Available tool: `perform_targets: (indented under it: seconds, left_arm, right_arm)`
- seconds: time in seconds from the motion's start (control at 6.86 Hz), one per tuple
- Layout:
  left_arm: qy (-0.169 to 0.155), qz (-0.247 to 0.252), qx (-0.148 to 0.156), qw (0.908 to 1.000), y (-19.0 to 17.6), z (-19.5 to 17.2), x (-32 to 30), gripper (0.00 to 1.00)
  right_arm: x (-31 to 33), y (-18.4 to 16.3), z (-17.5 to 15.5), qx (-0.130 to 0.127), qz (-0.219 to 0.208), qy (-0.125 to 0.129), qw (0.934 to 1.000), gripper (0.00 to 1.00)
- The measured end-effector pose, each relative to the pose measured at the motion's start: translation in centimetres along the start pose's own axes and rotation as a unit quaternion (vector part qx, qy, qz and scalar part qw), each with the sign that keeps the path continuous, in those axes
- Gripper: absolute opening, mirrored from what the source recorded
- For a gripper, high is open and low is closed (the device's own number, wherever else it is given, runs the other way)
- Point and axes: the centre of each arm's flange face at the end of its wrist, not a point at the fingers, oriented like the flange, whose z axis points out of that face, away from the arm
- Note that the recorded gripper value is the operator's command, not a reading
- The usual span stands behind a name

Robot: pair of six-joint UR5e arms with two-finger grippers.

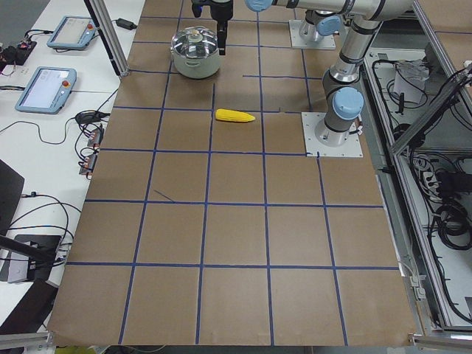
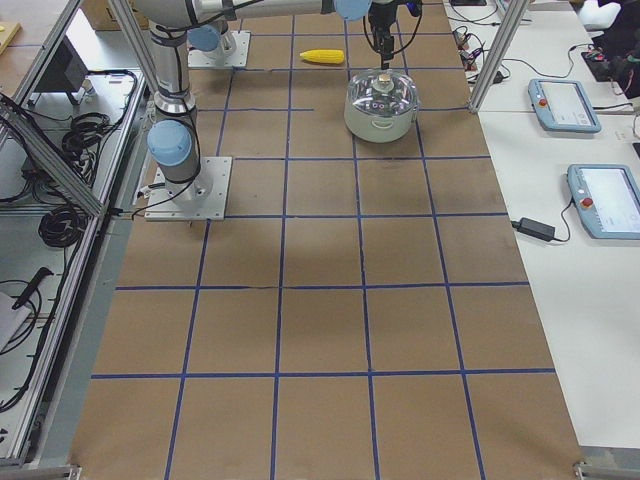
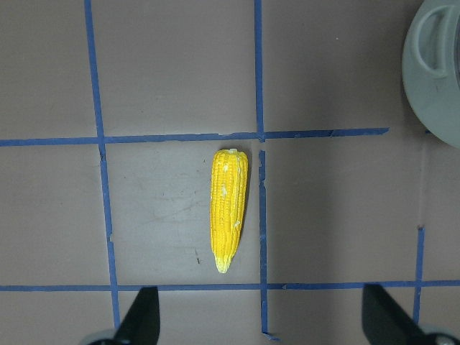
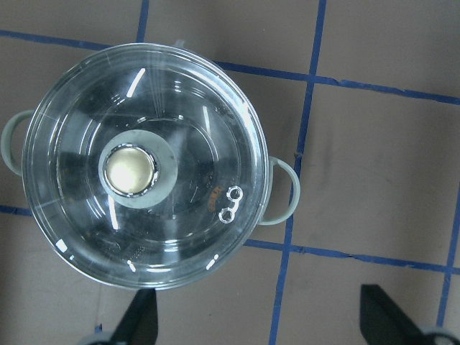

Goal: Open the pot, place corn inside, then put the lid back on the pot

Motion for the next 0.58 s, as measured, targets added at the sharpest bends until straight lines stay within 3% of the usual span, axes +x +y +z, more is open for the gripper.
perform_targets:
  seconds: [0.58]
  left_arm:
    - [0.0,0.0,-0.001,1.0,0.0,0.1,0.0,1.0]
  right_arm:
    - [-5.4,-2.5,7.2,0.002,0.0,0.006,1.0,0.98]
